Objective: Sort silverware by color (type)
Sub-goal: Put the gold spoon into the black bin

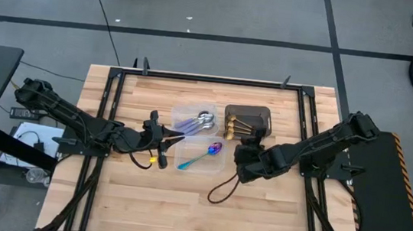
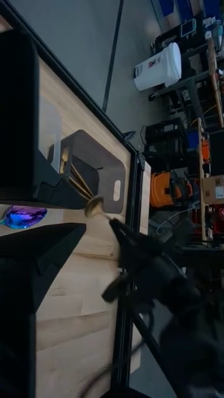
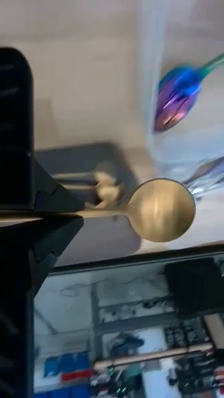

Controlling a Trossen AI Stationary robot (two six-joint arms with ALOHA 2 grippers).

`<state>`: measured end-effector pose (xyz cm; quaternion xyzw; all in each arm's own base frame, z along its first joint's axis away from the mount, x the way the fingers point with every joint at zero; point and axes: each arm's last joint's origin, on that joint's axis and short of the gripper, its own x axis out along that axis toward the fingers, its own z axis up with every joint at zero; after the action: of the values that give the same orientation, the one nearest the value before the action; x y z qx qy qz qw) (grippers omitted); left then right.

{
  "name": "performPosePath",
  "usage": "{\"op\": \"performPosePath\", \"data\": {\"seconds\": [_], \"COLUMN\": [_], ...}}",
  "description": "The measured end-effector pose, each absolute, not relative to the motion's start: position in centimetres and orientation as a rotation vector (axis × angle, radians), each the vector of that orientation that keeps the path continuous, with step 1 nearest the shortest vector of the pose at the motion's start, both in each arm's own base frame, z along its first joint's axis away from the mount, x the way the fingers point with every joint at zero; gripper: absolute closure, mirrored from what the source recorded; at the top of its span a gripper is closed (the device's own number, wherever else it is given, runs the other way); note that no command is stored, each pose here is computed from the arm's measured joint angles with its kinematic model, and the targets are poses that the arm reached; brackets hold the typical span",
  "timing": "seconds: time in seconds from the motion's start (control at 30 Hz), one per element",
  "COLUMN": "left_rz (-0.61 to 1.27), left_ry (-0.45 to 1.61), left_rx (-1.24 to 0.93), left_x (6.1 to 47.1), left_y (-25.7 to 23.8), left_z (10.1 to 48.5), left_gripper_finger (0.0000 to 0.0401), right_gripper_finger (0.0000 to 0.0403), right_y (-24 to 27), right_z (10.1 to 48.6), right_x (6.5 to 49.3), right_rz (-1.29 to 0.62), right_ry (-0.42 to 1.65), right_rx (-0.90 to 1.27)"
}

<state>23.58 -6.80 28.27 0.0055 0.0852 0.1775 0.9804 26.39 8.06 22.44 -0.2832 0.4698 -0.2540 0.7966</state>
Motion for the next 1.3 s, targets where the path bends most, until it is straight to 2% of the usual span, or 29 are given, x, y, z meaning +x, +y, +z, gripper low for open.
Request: {"op": "performPosePath", "data": {"seconds": [0.5, 0.93, 1.3], "left_rz": [0.358, 0.358, 0.358], "left_ry": [0.172, 0.172, 0.180], "left_rx": [0.011, 0.011, 0.016], "left_x": [23.6, 23.6, 23.6], "left_y": [-6.8, -6.8, -6.8], "left_z": [28.3, 28.3, 28.2], "left_gripper_finger": [0.0346, 0.0346, 0.0346], "right_gripper_finger": [0.0384, 0.0384, 0.0384], "right_y": [2.7, -1.1, -4.0], "right_z": [19.8, 19.8, 15.4], "right_x": [26.2, 27.7, 26.3], "right_rz": [-0.695, -0.680, -0.659], "right_ry": [1.130, 1.130, 1.077], "right_rx": [-0.616, -0.552, -0.466]}}
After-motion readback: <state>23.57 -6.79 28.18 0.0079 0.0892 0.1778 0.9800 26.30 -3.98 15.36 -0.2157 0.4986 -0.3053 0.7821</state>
